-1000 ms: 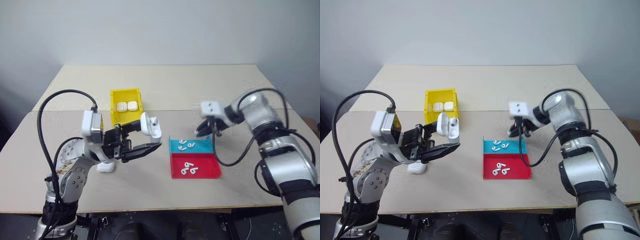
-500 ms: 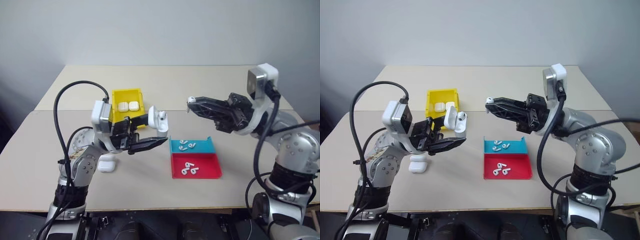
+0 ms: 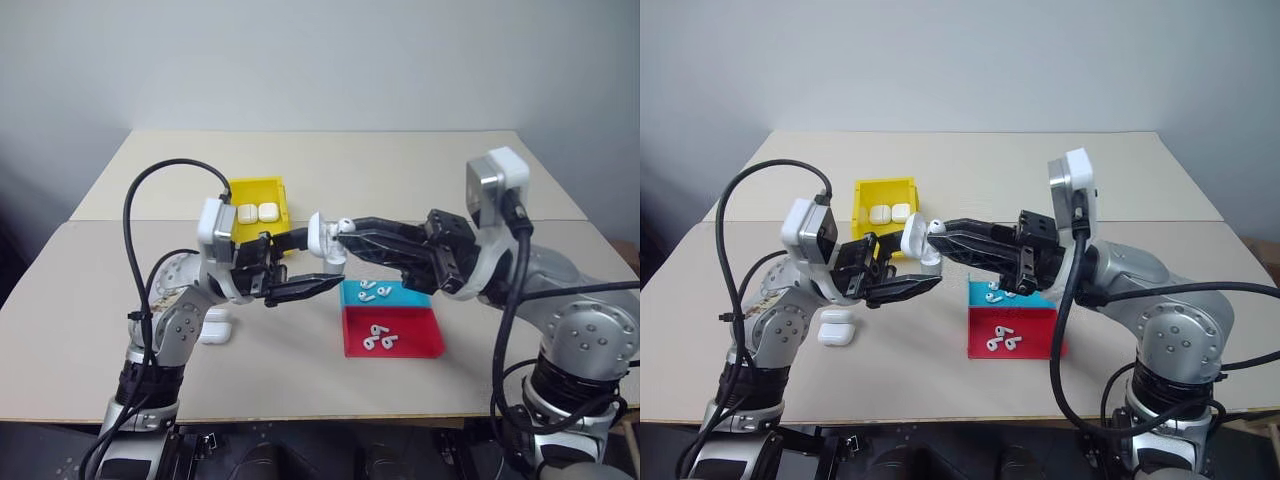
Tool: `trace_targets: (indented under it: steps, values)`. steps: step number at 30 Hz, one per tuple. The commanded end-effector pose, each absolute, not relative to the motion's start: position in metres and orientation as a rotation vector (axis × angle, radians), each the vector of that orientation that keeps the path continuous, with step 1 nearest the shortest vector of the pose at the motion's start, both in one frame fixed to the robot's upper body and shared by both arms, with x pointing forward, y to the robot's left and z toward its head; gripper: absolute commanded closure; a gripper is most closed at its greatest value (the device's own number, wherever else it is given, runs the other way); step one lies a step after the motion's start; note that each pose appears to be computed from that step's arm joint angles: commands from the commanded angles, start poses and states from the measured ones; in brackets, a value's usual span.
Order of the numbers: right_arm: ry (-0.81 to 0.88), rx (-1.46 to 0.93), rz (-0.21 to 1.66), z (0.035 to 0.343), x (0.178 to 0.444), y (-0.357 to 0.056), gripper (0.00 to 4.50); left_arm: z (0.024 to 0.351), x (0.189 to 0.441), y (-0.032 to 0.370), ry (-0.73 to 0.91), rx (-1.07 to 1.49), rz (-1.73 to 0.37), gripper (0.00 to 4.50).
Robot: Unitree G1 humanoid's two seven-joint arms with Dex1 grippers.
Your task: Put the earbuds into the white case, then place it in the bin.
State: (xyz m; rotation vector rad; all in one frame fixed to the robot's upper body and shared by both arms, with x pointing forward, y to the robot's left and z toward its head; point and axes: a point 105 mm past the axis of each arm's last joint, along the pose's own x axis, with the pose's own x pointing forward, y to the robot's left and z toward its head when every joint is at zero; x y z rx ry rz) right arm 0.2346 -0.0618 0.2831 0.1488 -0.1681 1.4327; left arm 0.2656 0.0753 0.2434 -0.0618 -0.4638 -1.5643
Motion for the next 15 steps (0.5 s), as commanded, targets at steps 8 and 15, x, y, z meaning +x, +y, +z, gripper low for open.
trace_targets:
  steps: [8,15]
  values:
    - [-0.171,0.059,1.435,0.279,0.229,-0.056,3.53,0.253,0.260,0.076,-0.515,-0.031,-1.567,1.73]
    - [-0.156,0.018,1.420,0.277,0.231,-0.059,1.18,0.254,0.260,0.075,-0.519,-0.034,-1.565,1.73]
